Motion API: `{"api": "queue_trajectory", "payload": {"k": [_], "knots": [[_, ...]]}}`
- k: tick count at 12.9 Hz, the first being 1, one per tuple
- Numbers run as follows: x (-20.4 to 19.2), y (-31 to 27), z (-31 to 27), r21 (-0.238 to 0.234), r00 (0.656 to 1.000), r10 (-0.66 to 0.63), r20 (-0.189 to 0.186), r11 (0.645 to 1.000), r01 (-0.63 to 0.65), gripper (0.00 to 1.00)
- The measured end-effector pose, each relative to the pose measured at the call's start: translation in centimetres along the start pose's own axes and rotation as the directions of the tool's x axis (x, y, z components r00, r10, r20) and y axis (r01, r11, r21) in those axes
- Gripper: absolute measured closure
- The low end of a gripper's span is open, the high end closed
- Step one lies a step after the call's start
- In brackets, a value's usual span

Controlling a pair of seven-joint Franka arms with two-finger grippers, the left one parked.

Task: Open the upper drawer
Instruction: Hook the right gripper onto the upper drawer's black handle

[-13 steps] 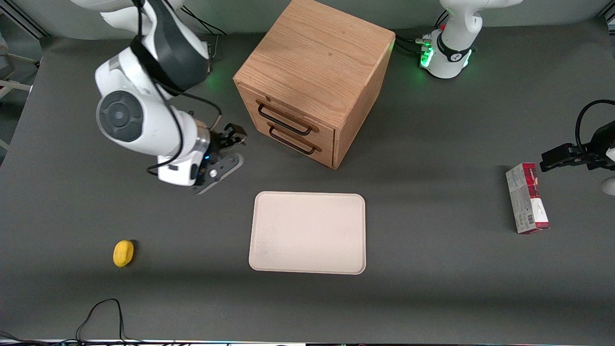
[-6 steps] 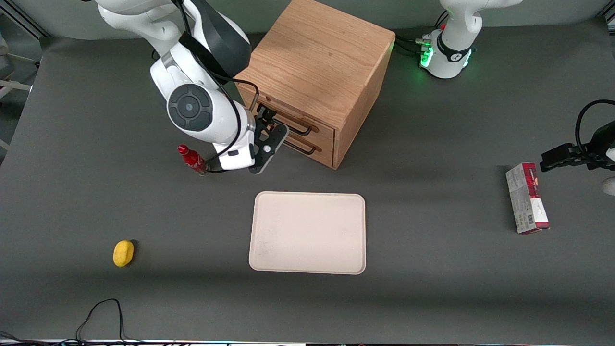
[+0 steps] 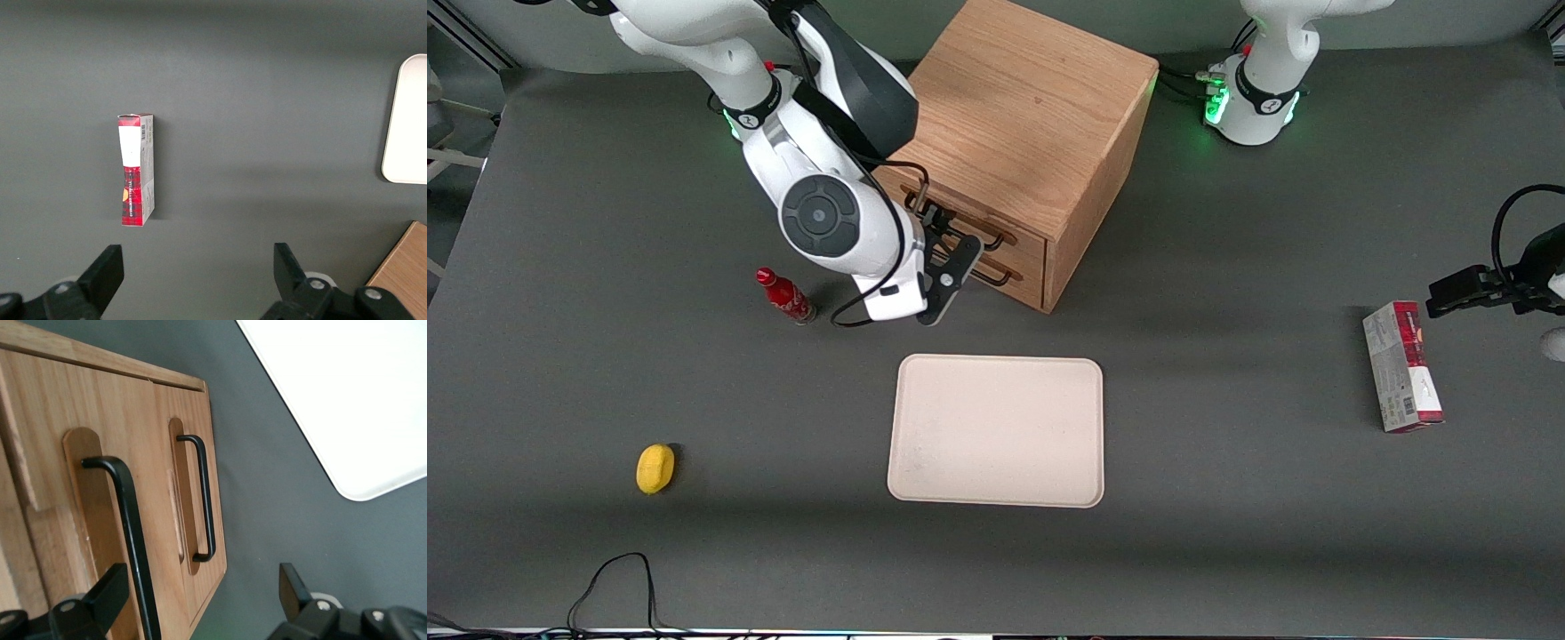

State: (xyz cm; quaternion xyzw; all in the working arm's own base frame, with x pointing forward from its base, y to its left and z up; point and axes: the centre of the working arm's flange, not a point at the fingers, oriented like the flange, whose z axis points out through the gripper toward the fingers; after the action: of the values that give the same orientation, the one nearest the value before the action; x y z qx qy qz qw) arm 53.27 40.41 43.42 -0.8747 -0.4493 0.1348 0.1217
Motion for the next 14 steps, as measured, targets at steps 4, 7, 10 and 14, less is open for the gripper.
{"api": "queue_trajectory", "payload": {"k": [4, 7, 10, 14], "knots": [[0.8, -1.7, 1.7, 0.004, 0.999, -0.028, 0.029, 1.0, 0.028, 0.0], [0.8, -2.2, 2.4, 0.006, 0.999, -0.034, 0.042, 0.999, 0.034, 0.0], [0.7, -1.9, 2.7, 0.007, 0.998, -0.028, 0.048, 1.0, 0.028, 0.0], [0.4, -1.3, 5.1, 0.016, 0.997, -0.028, 0.075, 1.0, 0.027, 0.0]]}}
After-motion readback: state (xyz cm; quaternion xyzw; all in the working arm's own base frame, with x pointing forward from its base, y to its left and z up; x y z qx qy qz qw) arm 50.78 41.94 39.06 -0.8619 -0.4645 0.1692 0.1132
